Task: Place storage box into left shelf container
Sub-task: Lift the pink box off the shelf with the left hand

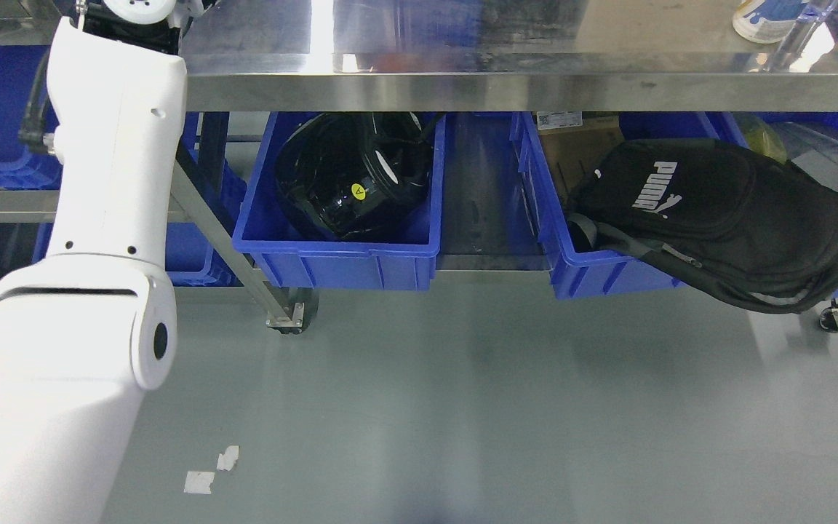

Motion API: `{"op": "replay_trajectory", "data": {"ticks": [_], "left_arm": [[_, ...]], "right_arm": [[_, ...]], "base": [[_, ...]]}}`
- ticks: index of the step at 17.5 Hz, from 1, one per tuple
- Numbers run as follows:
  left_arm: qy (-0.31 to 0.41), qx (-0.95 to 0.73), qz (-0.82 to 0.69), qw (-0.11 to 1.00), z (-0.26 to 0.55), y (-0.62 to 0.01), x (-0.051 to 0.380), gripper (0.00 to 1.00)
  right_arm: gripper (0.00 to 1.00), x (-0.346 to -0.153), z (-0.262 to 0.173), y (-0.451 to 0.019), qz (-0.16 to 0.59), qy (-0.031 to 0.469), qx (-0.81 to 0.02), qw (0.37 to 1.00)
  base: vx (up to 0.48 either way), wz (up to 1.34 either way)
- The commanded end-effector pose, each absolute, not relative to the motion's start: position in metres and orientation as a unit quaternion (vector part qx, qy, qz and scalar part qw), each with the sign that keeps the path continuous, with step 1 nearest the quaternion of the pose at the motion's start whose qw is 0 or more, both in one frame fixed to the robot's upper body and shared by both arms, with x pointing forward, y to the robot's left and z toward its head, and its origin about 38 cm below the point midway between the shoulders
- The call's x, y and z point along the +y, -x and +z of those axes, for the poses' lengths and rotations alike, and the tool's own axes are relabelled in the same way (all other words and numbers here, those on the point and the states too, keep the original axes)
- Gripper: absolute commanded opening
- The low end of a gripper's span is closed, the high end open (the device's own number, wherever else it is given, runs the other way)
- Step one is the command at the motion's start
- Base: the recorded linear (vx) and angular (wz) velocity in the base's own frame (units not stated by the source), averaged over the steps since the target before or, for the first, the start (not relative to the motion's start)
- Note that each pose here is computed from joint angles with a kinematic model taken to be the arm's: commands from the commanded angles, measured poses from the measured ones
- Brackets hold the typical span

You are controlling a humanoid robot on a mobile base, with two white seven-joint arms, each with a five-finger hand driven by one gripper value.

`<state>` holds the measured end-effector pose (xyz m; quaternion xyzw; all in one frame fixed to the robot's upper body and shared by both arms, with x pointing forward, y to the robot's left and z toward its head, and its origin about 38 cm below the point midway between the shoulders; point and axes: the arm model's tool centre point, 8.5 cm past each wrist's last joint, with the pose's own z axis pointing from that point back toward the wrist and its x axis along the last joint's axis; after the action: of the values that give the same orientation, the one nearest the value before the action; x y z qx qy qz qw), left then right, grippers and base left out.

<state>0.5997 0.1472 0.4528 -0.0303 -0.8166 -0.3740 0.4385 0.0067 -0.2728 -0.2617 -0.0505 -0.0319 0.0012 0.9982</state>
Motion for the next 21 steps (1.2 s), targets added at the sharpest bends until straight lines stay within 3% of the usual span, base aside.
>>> {"op": "replay_trajectory", "data": {"ticks": [1, 7, 12, 21], "left_arm": [[0.142, -0.911, -0.232, 0.31, 0.448, -0.567, 0.172, 0.01], [0.164, -0.945, -0.104, 0.263, 0.413, -0.502, 0.147, 0.01], [0.233, -0.939, -0.118, 0.226, 0.389, -0.428, 0.11, 0.01], [0.277, -0.913, -0.097, 0.285, 0.279, -0.389, 0.098, 0.0]], "right_arm": [[1.0, -0.284, -0.261, -0.017, 0.0, 0.059, -0.044, 0.997], [1.0, -0.284, -0.261, -0.017, 0.0, 0.059, -0.044, 0.997], [1.0, -0.284, -0.261, -0.017, 0.0, 0.059, -0.044, 0.997], [1.0, -0.284, -0.261, -0.017, 0.0, 0.059, -0.044, 0.997]], "base": [[0.0, 0.0], [0.0, 0.0], [-0.006, 0.09], [-0.023, 0.92]]}}
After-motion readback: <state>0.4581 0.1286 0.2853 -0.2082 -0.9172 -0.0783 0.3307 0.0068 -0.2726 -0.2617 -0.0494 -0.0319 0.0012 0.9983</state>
